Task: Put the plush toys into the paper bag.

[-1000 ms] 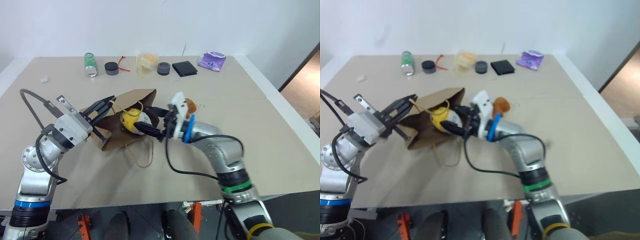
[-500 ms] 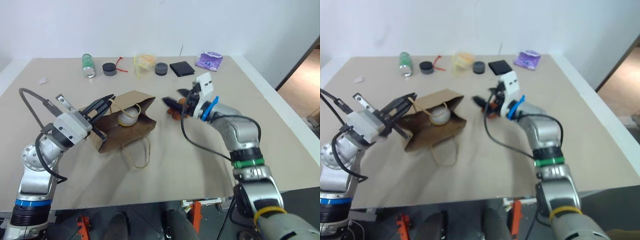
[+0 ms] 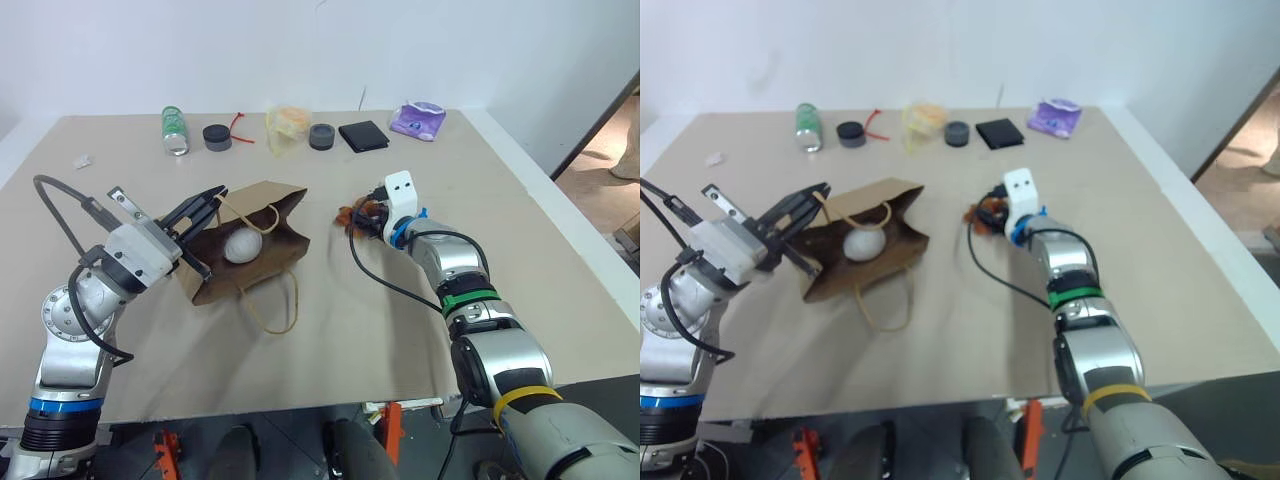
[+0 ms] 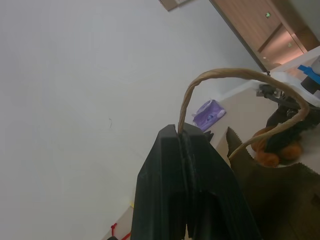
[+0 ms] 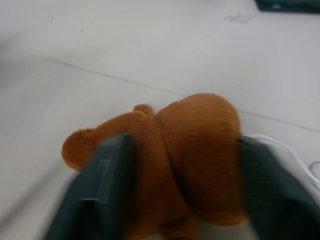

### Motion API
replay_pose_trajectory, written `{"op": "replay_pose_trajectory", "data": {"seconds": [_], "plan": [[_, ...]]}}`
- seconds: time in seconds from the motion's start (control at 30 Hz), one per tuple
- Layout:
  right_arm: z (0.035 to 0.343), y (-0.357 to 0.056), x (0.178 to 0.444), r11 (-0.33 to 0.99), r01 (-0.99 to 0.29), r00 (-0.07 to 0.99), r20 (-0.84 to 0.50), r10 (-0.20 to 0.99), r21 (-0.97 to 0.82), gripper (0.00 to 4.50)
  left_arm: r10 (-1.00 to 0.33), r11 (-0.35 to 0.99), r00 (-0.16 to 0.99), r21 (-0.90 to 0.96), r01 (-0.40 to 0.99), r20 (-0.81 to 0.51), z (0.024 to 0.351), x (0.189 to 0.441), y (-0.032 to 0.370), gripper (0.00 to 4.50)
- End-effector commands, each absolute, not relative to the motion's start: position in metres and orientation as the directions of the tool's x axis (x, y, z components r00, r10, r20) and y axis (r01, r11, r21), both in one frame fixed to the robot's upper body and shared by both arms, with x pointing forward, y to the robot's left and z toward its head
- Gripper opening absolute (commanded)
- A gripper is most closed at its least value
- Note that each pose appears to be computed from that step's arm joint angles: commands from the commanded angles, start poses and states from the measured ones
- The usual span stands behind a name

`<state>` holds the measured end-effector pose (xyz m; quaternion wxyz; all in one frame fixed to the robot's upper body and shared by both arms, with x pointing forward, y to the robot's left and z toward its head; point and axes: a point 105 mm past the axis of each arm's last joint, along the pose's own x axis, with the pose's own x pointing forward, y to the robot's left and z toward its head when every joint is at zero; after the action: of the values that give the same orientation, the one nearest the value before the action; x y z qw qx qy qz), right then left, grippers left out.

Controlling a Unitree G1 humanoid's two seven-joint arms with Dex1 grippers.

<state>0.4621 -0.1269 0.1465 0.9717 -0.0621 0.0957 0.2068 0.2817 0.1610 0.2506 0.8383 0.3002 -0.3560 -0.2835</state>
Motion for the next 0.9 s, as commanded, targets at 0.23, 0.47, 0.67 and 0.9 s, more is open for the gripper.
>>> {"op": "replay_pose_trajectory", "data": {"seconds": [0.23, 0.47, 0.67, 0.9], "plan": [[0.218, -0.118, 0.44, 0.769, -0.627, 0.777, 0.181, 0.603, 0.128, 0.01, -0.687, 0.664, 0.567, 0.711, 0.233, 0.455, 0.259, 0.279, 0.161, 0.0], [0.238, -0.105, 0.344, 0.276, -0.935, 0.33, 0.261, 0.907, 0.224, 0.01, -0.685, 0.665, 0.569, 0.708, 0.235, 0.454, 0.259, 0.28, 0.162, 0.0], [0.211, -0.092, 0.298, 0.112, -0.962, 0.148, 0.129, 0.981, 0.25, 0.01, -0.682, 0.67, 0.568, 0.705, 0.233, 0.46, 0.26, 0.282, 0.163, 0.0], [0.193, -0.054, 0.309, 0.182, -0.961, 0.199, 0.061, 0.978, 0.211, 0.01, -0.684, 0.67, 0.566, 0.703, 0.238, 0.46, 0.26, 0.281, 0.162, 0.0]]}}
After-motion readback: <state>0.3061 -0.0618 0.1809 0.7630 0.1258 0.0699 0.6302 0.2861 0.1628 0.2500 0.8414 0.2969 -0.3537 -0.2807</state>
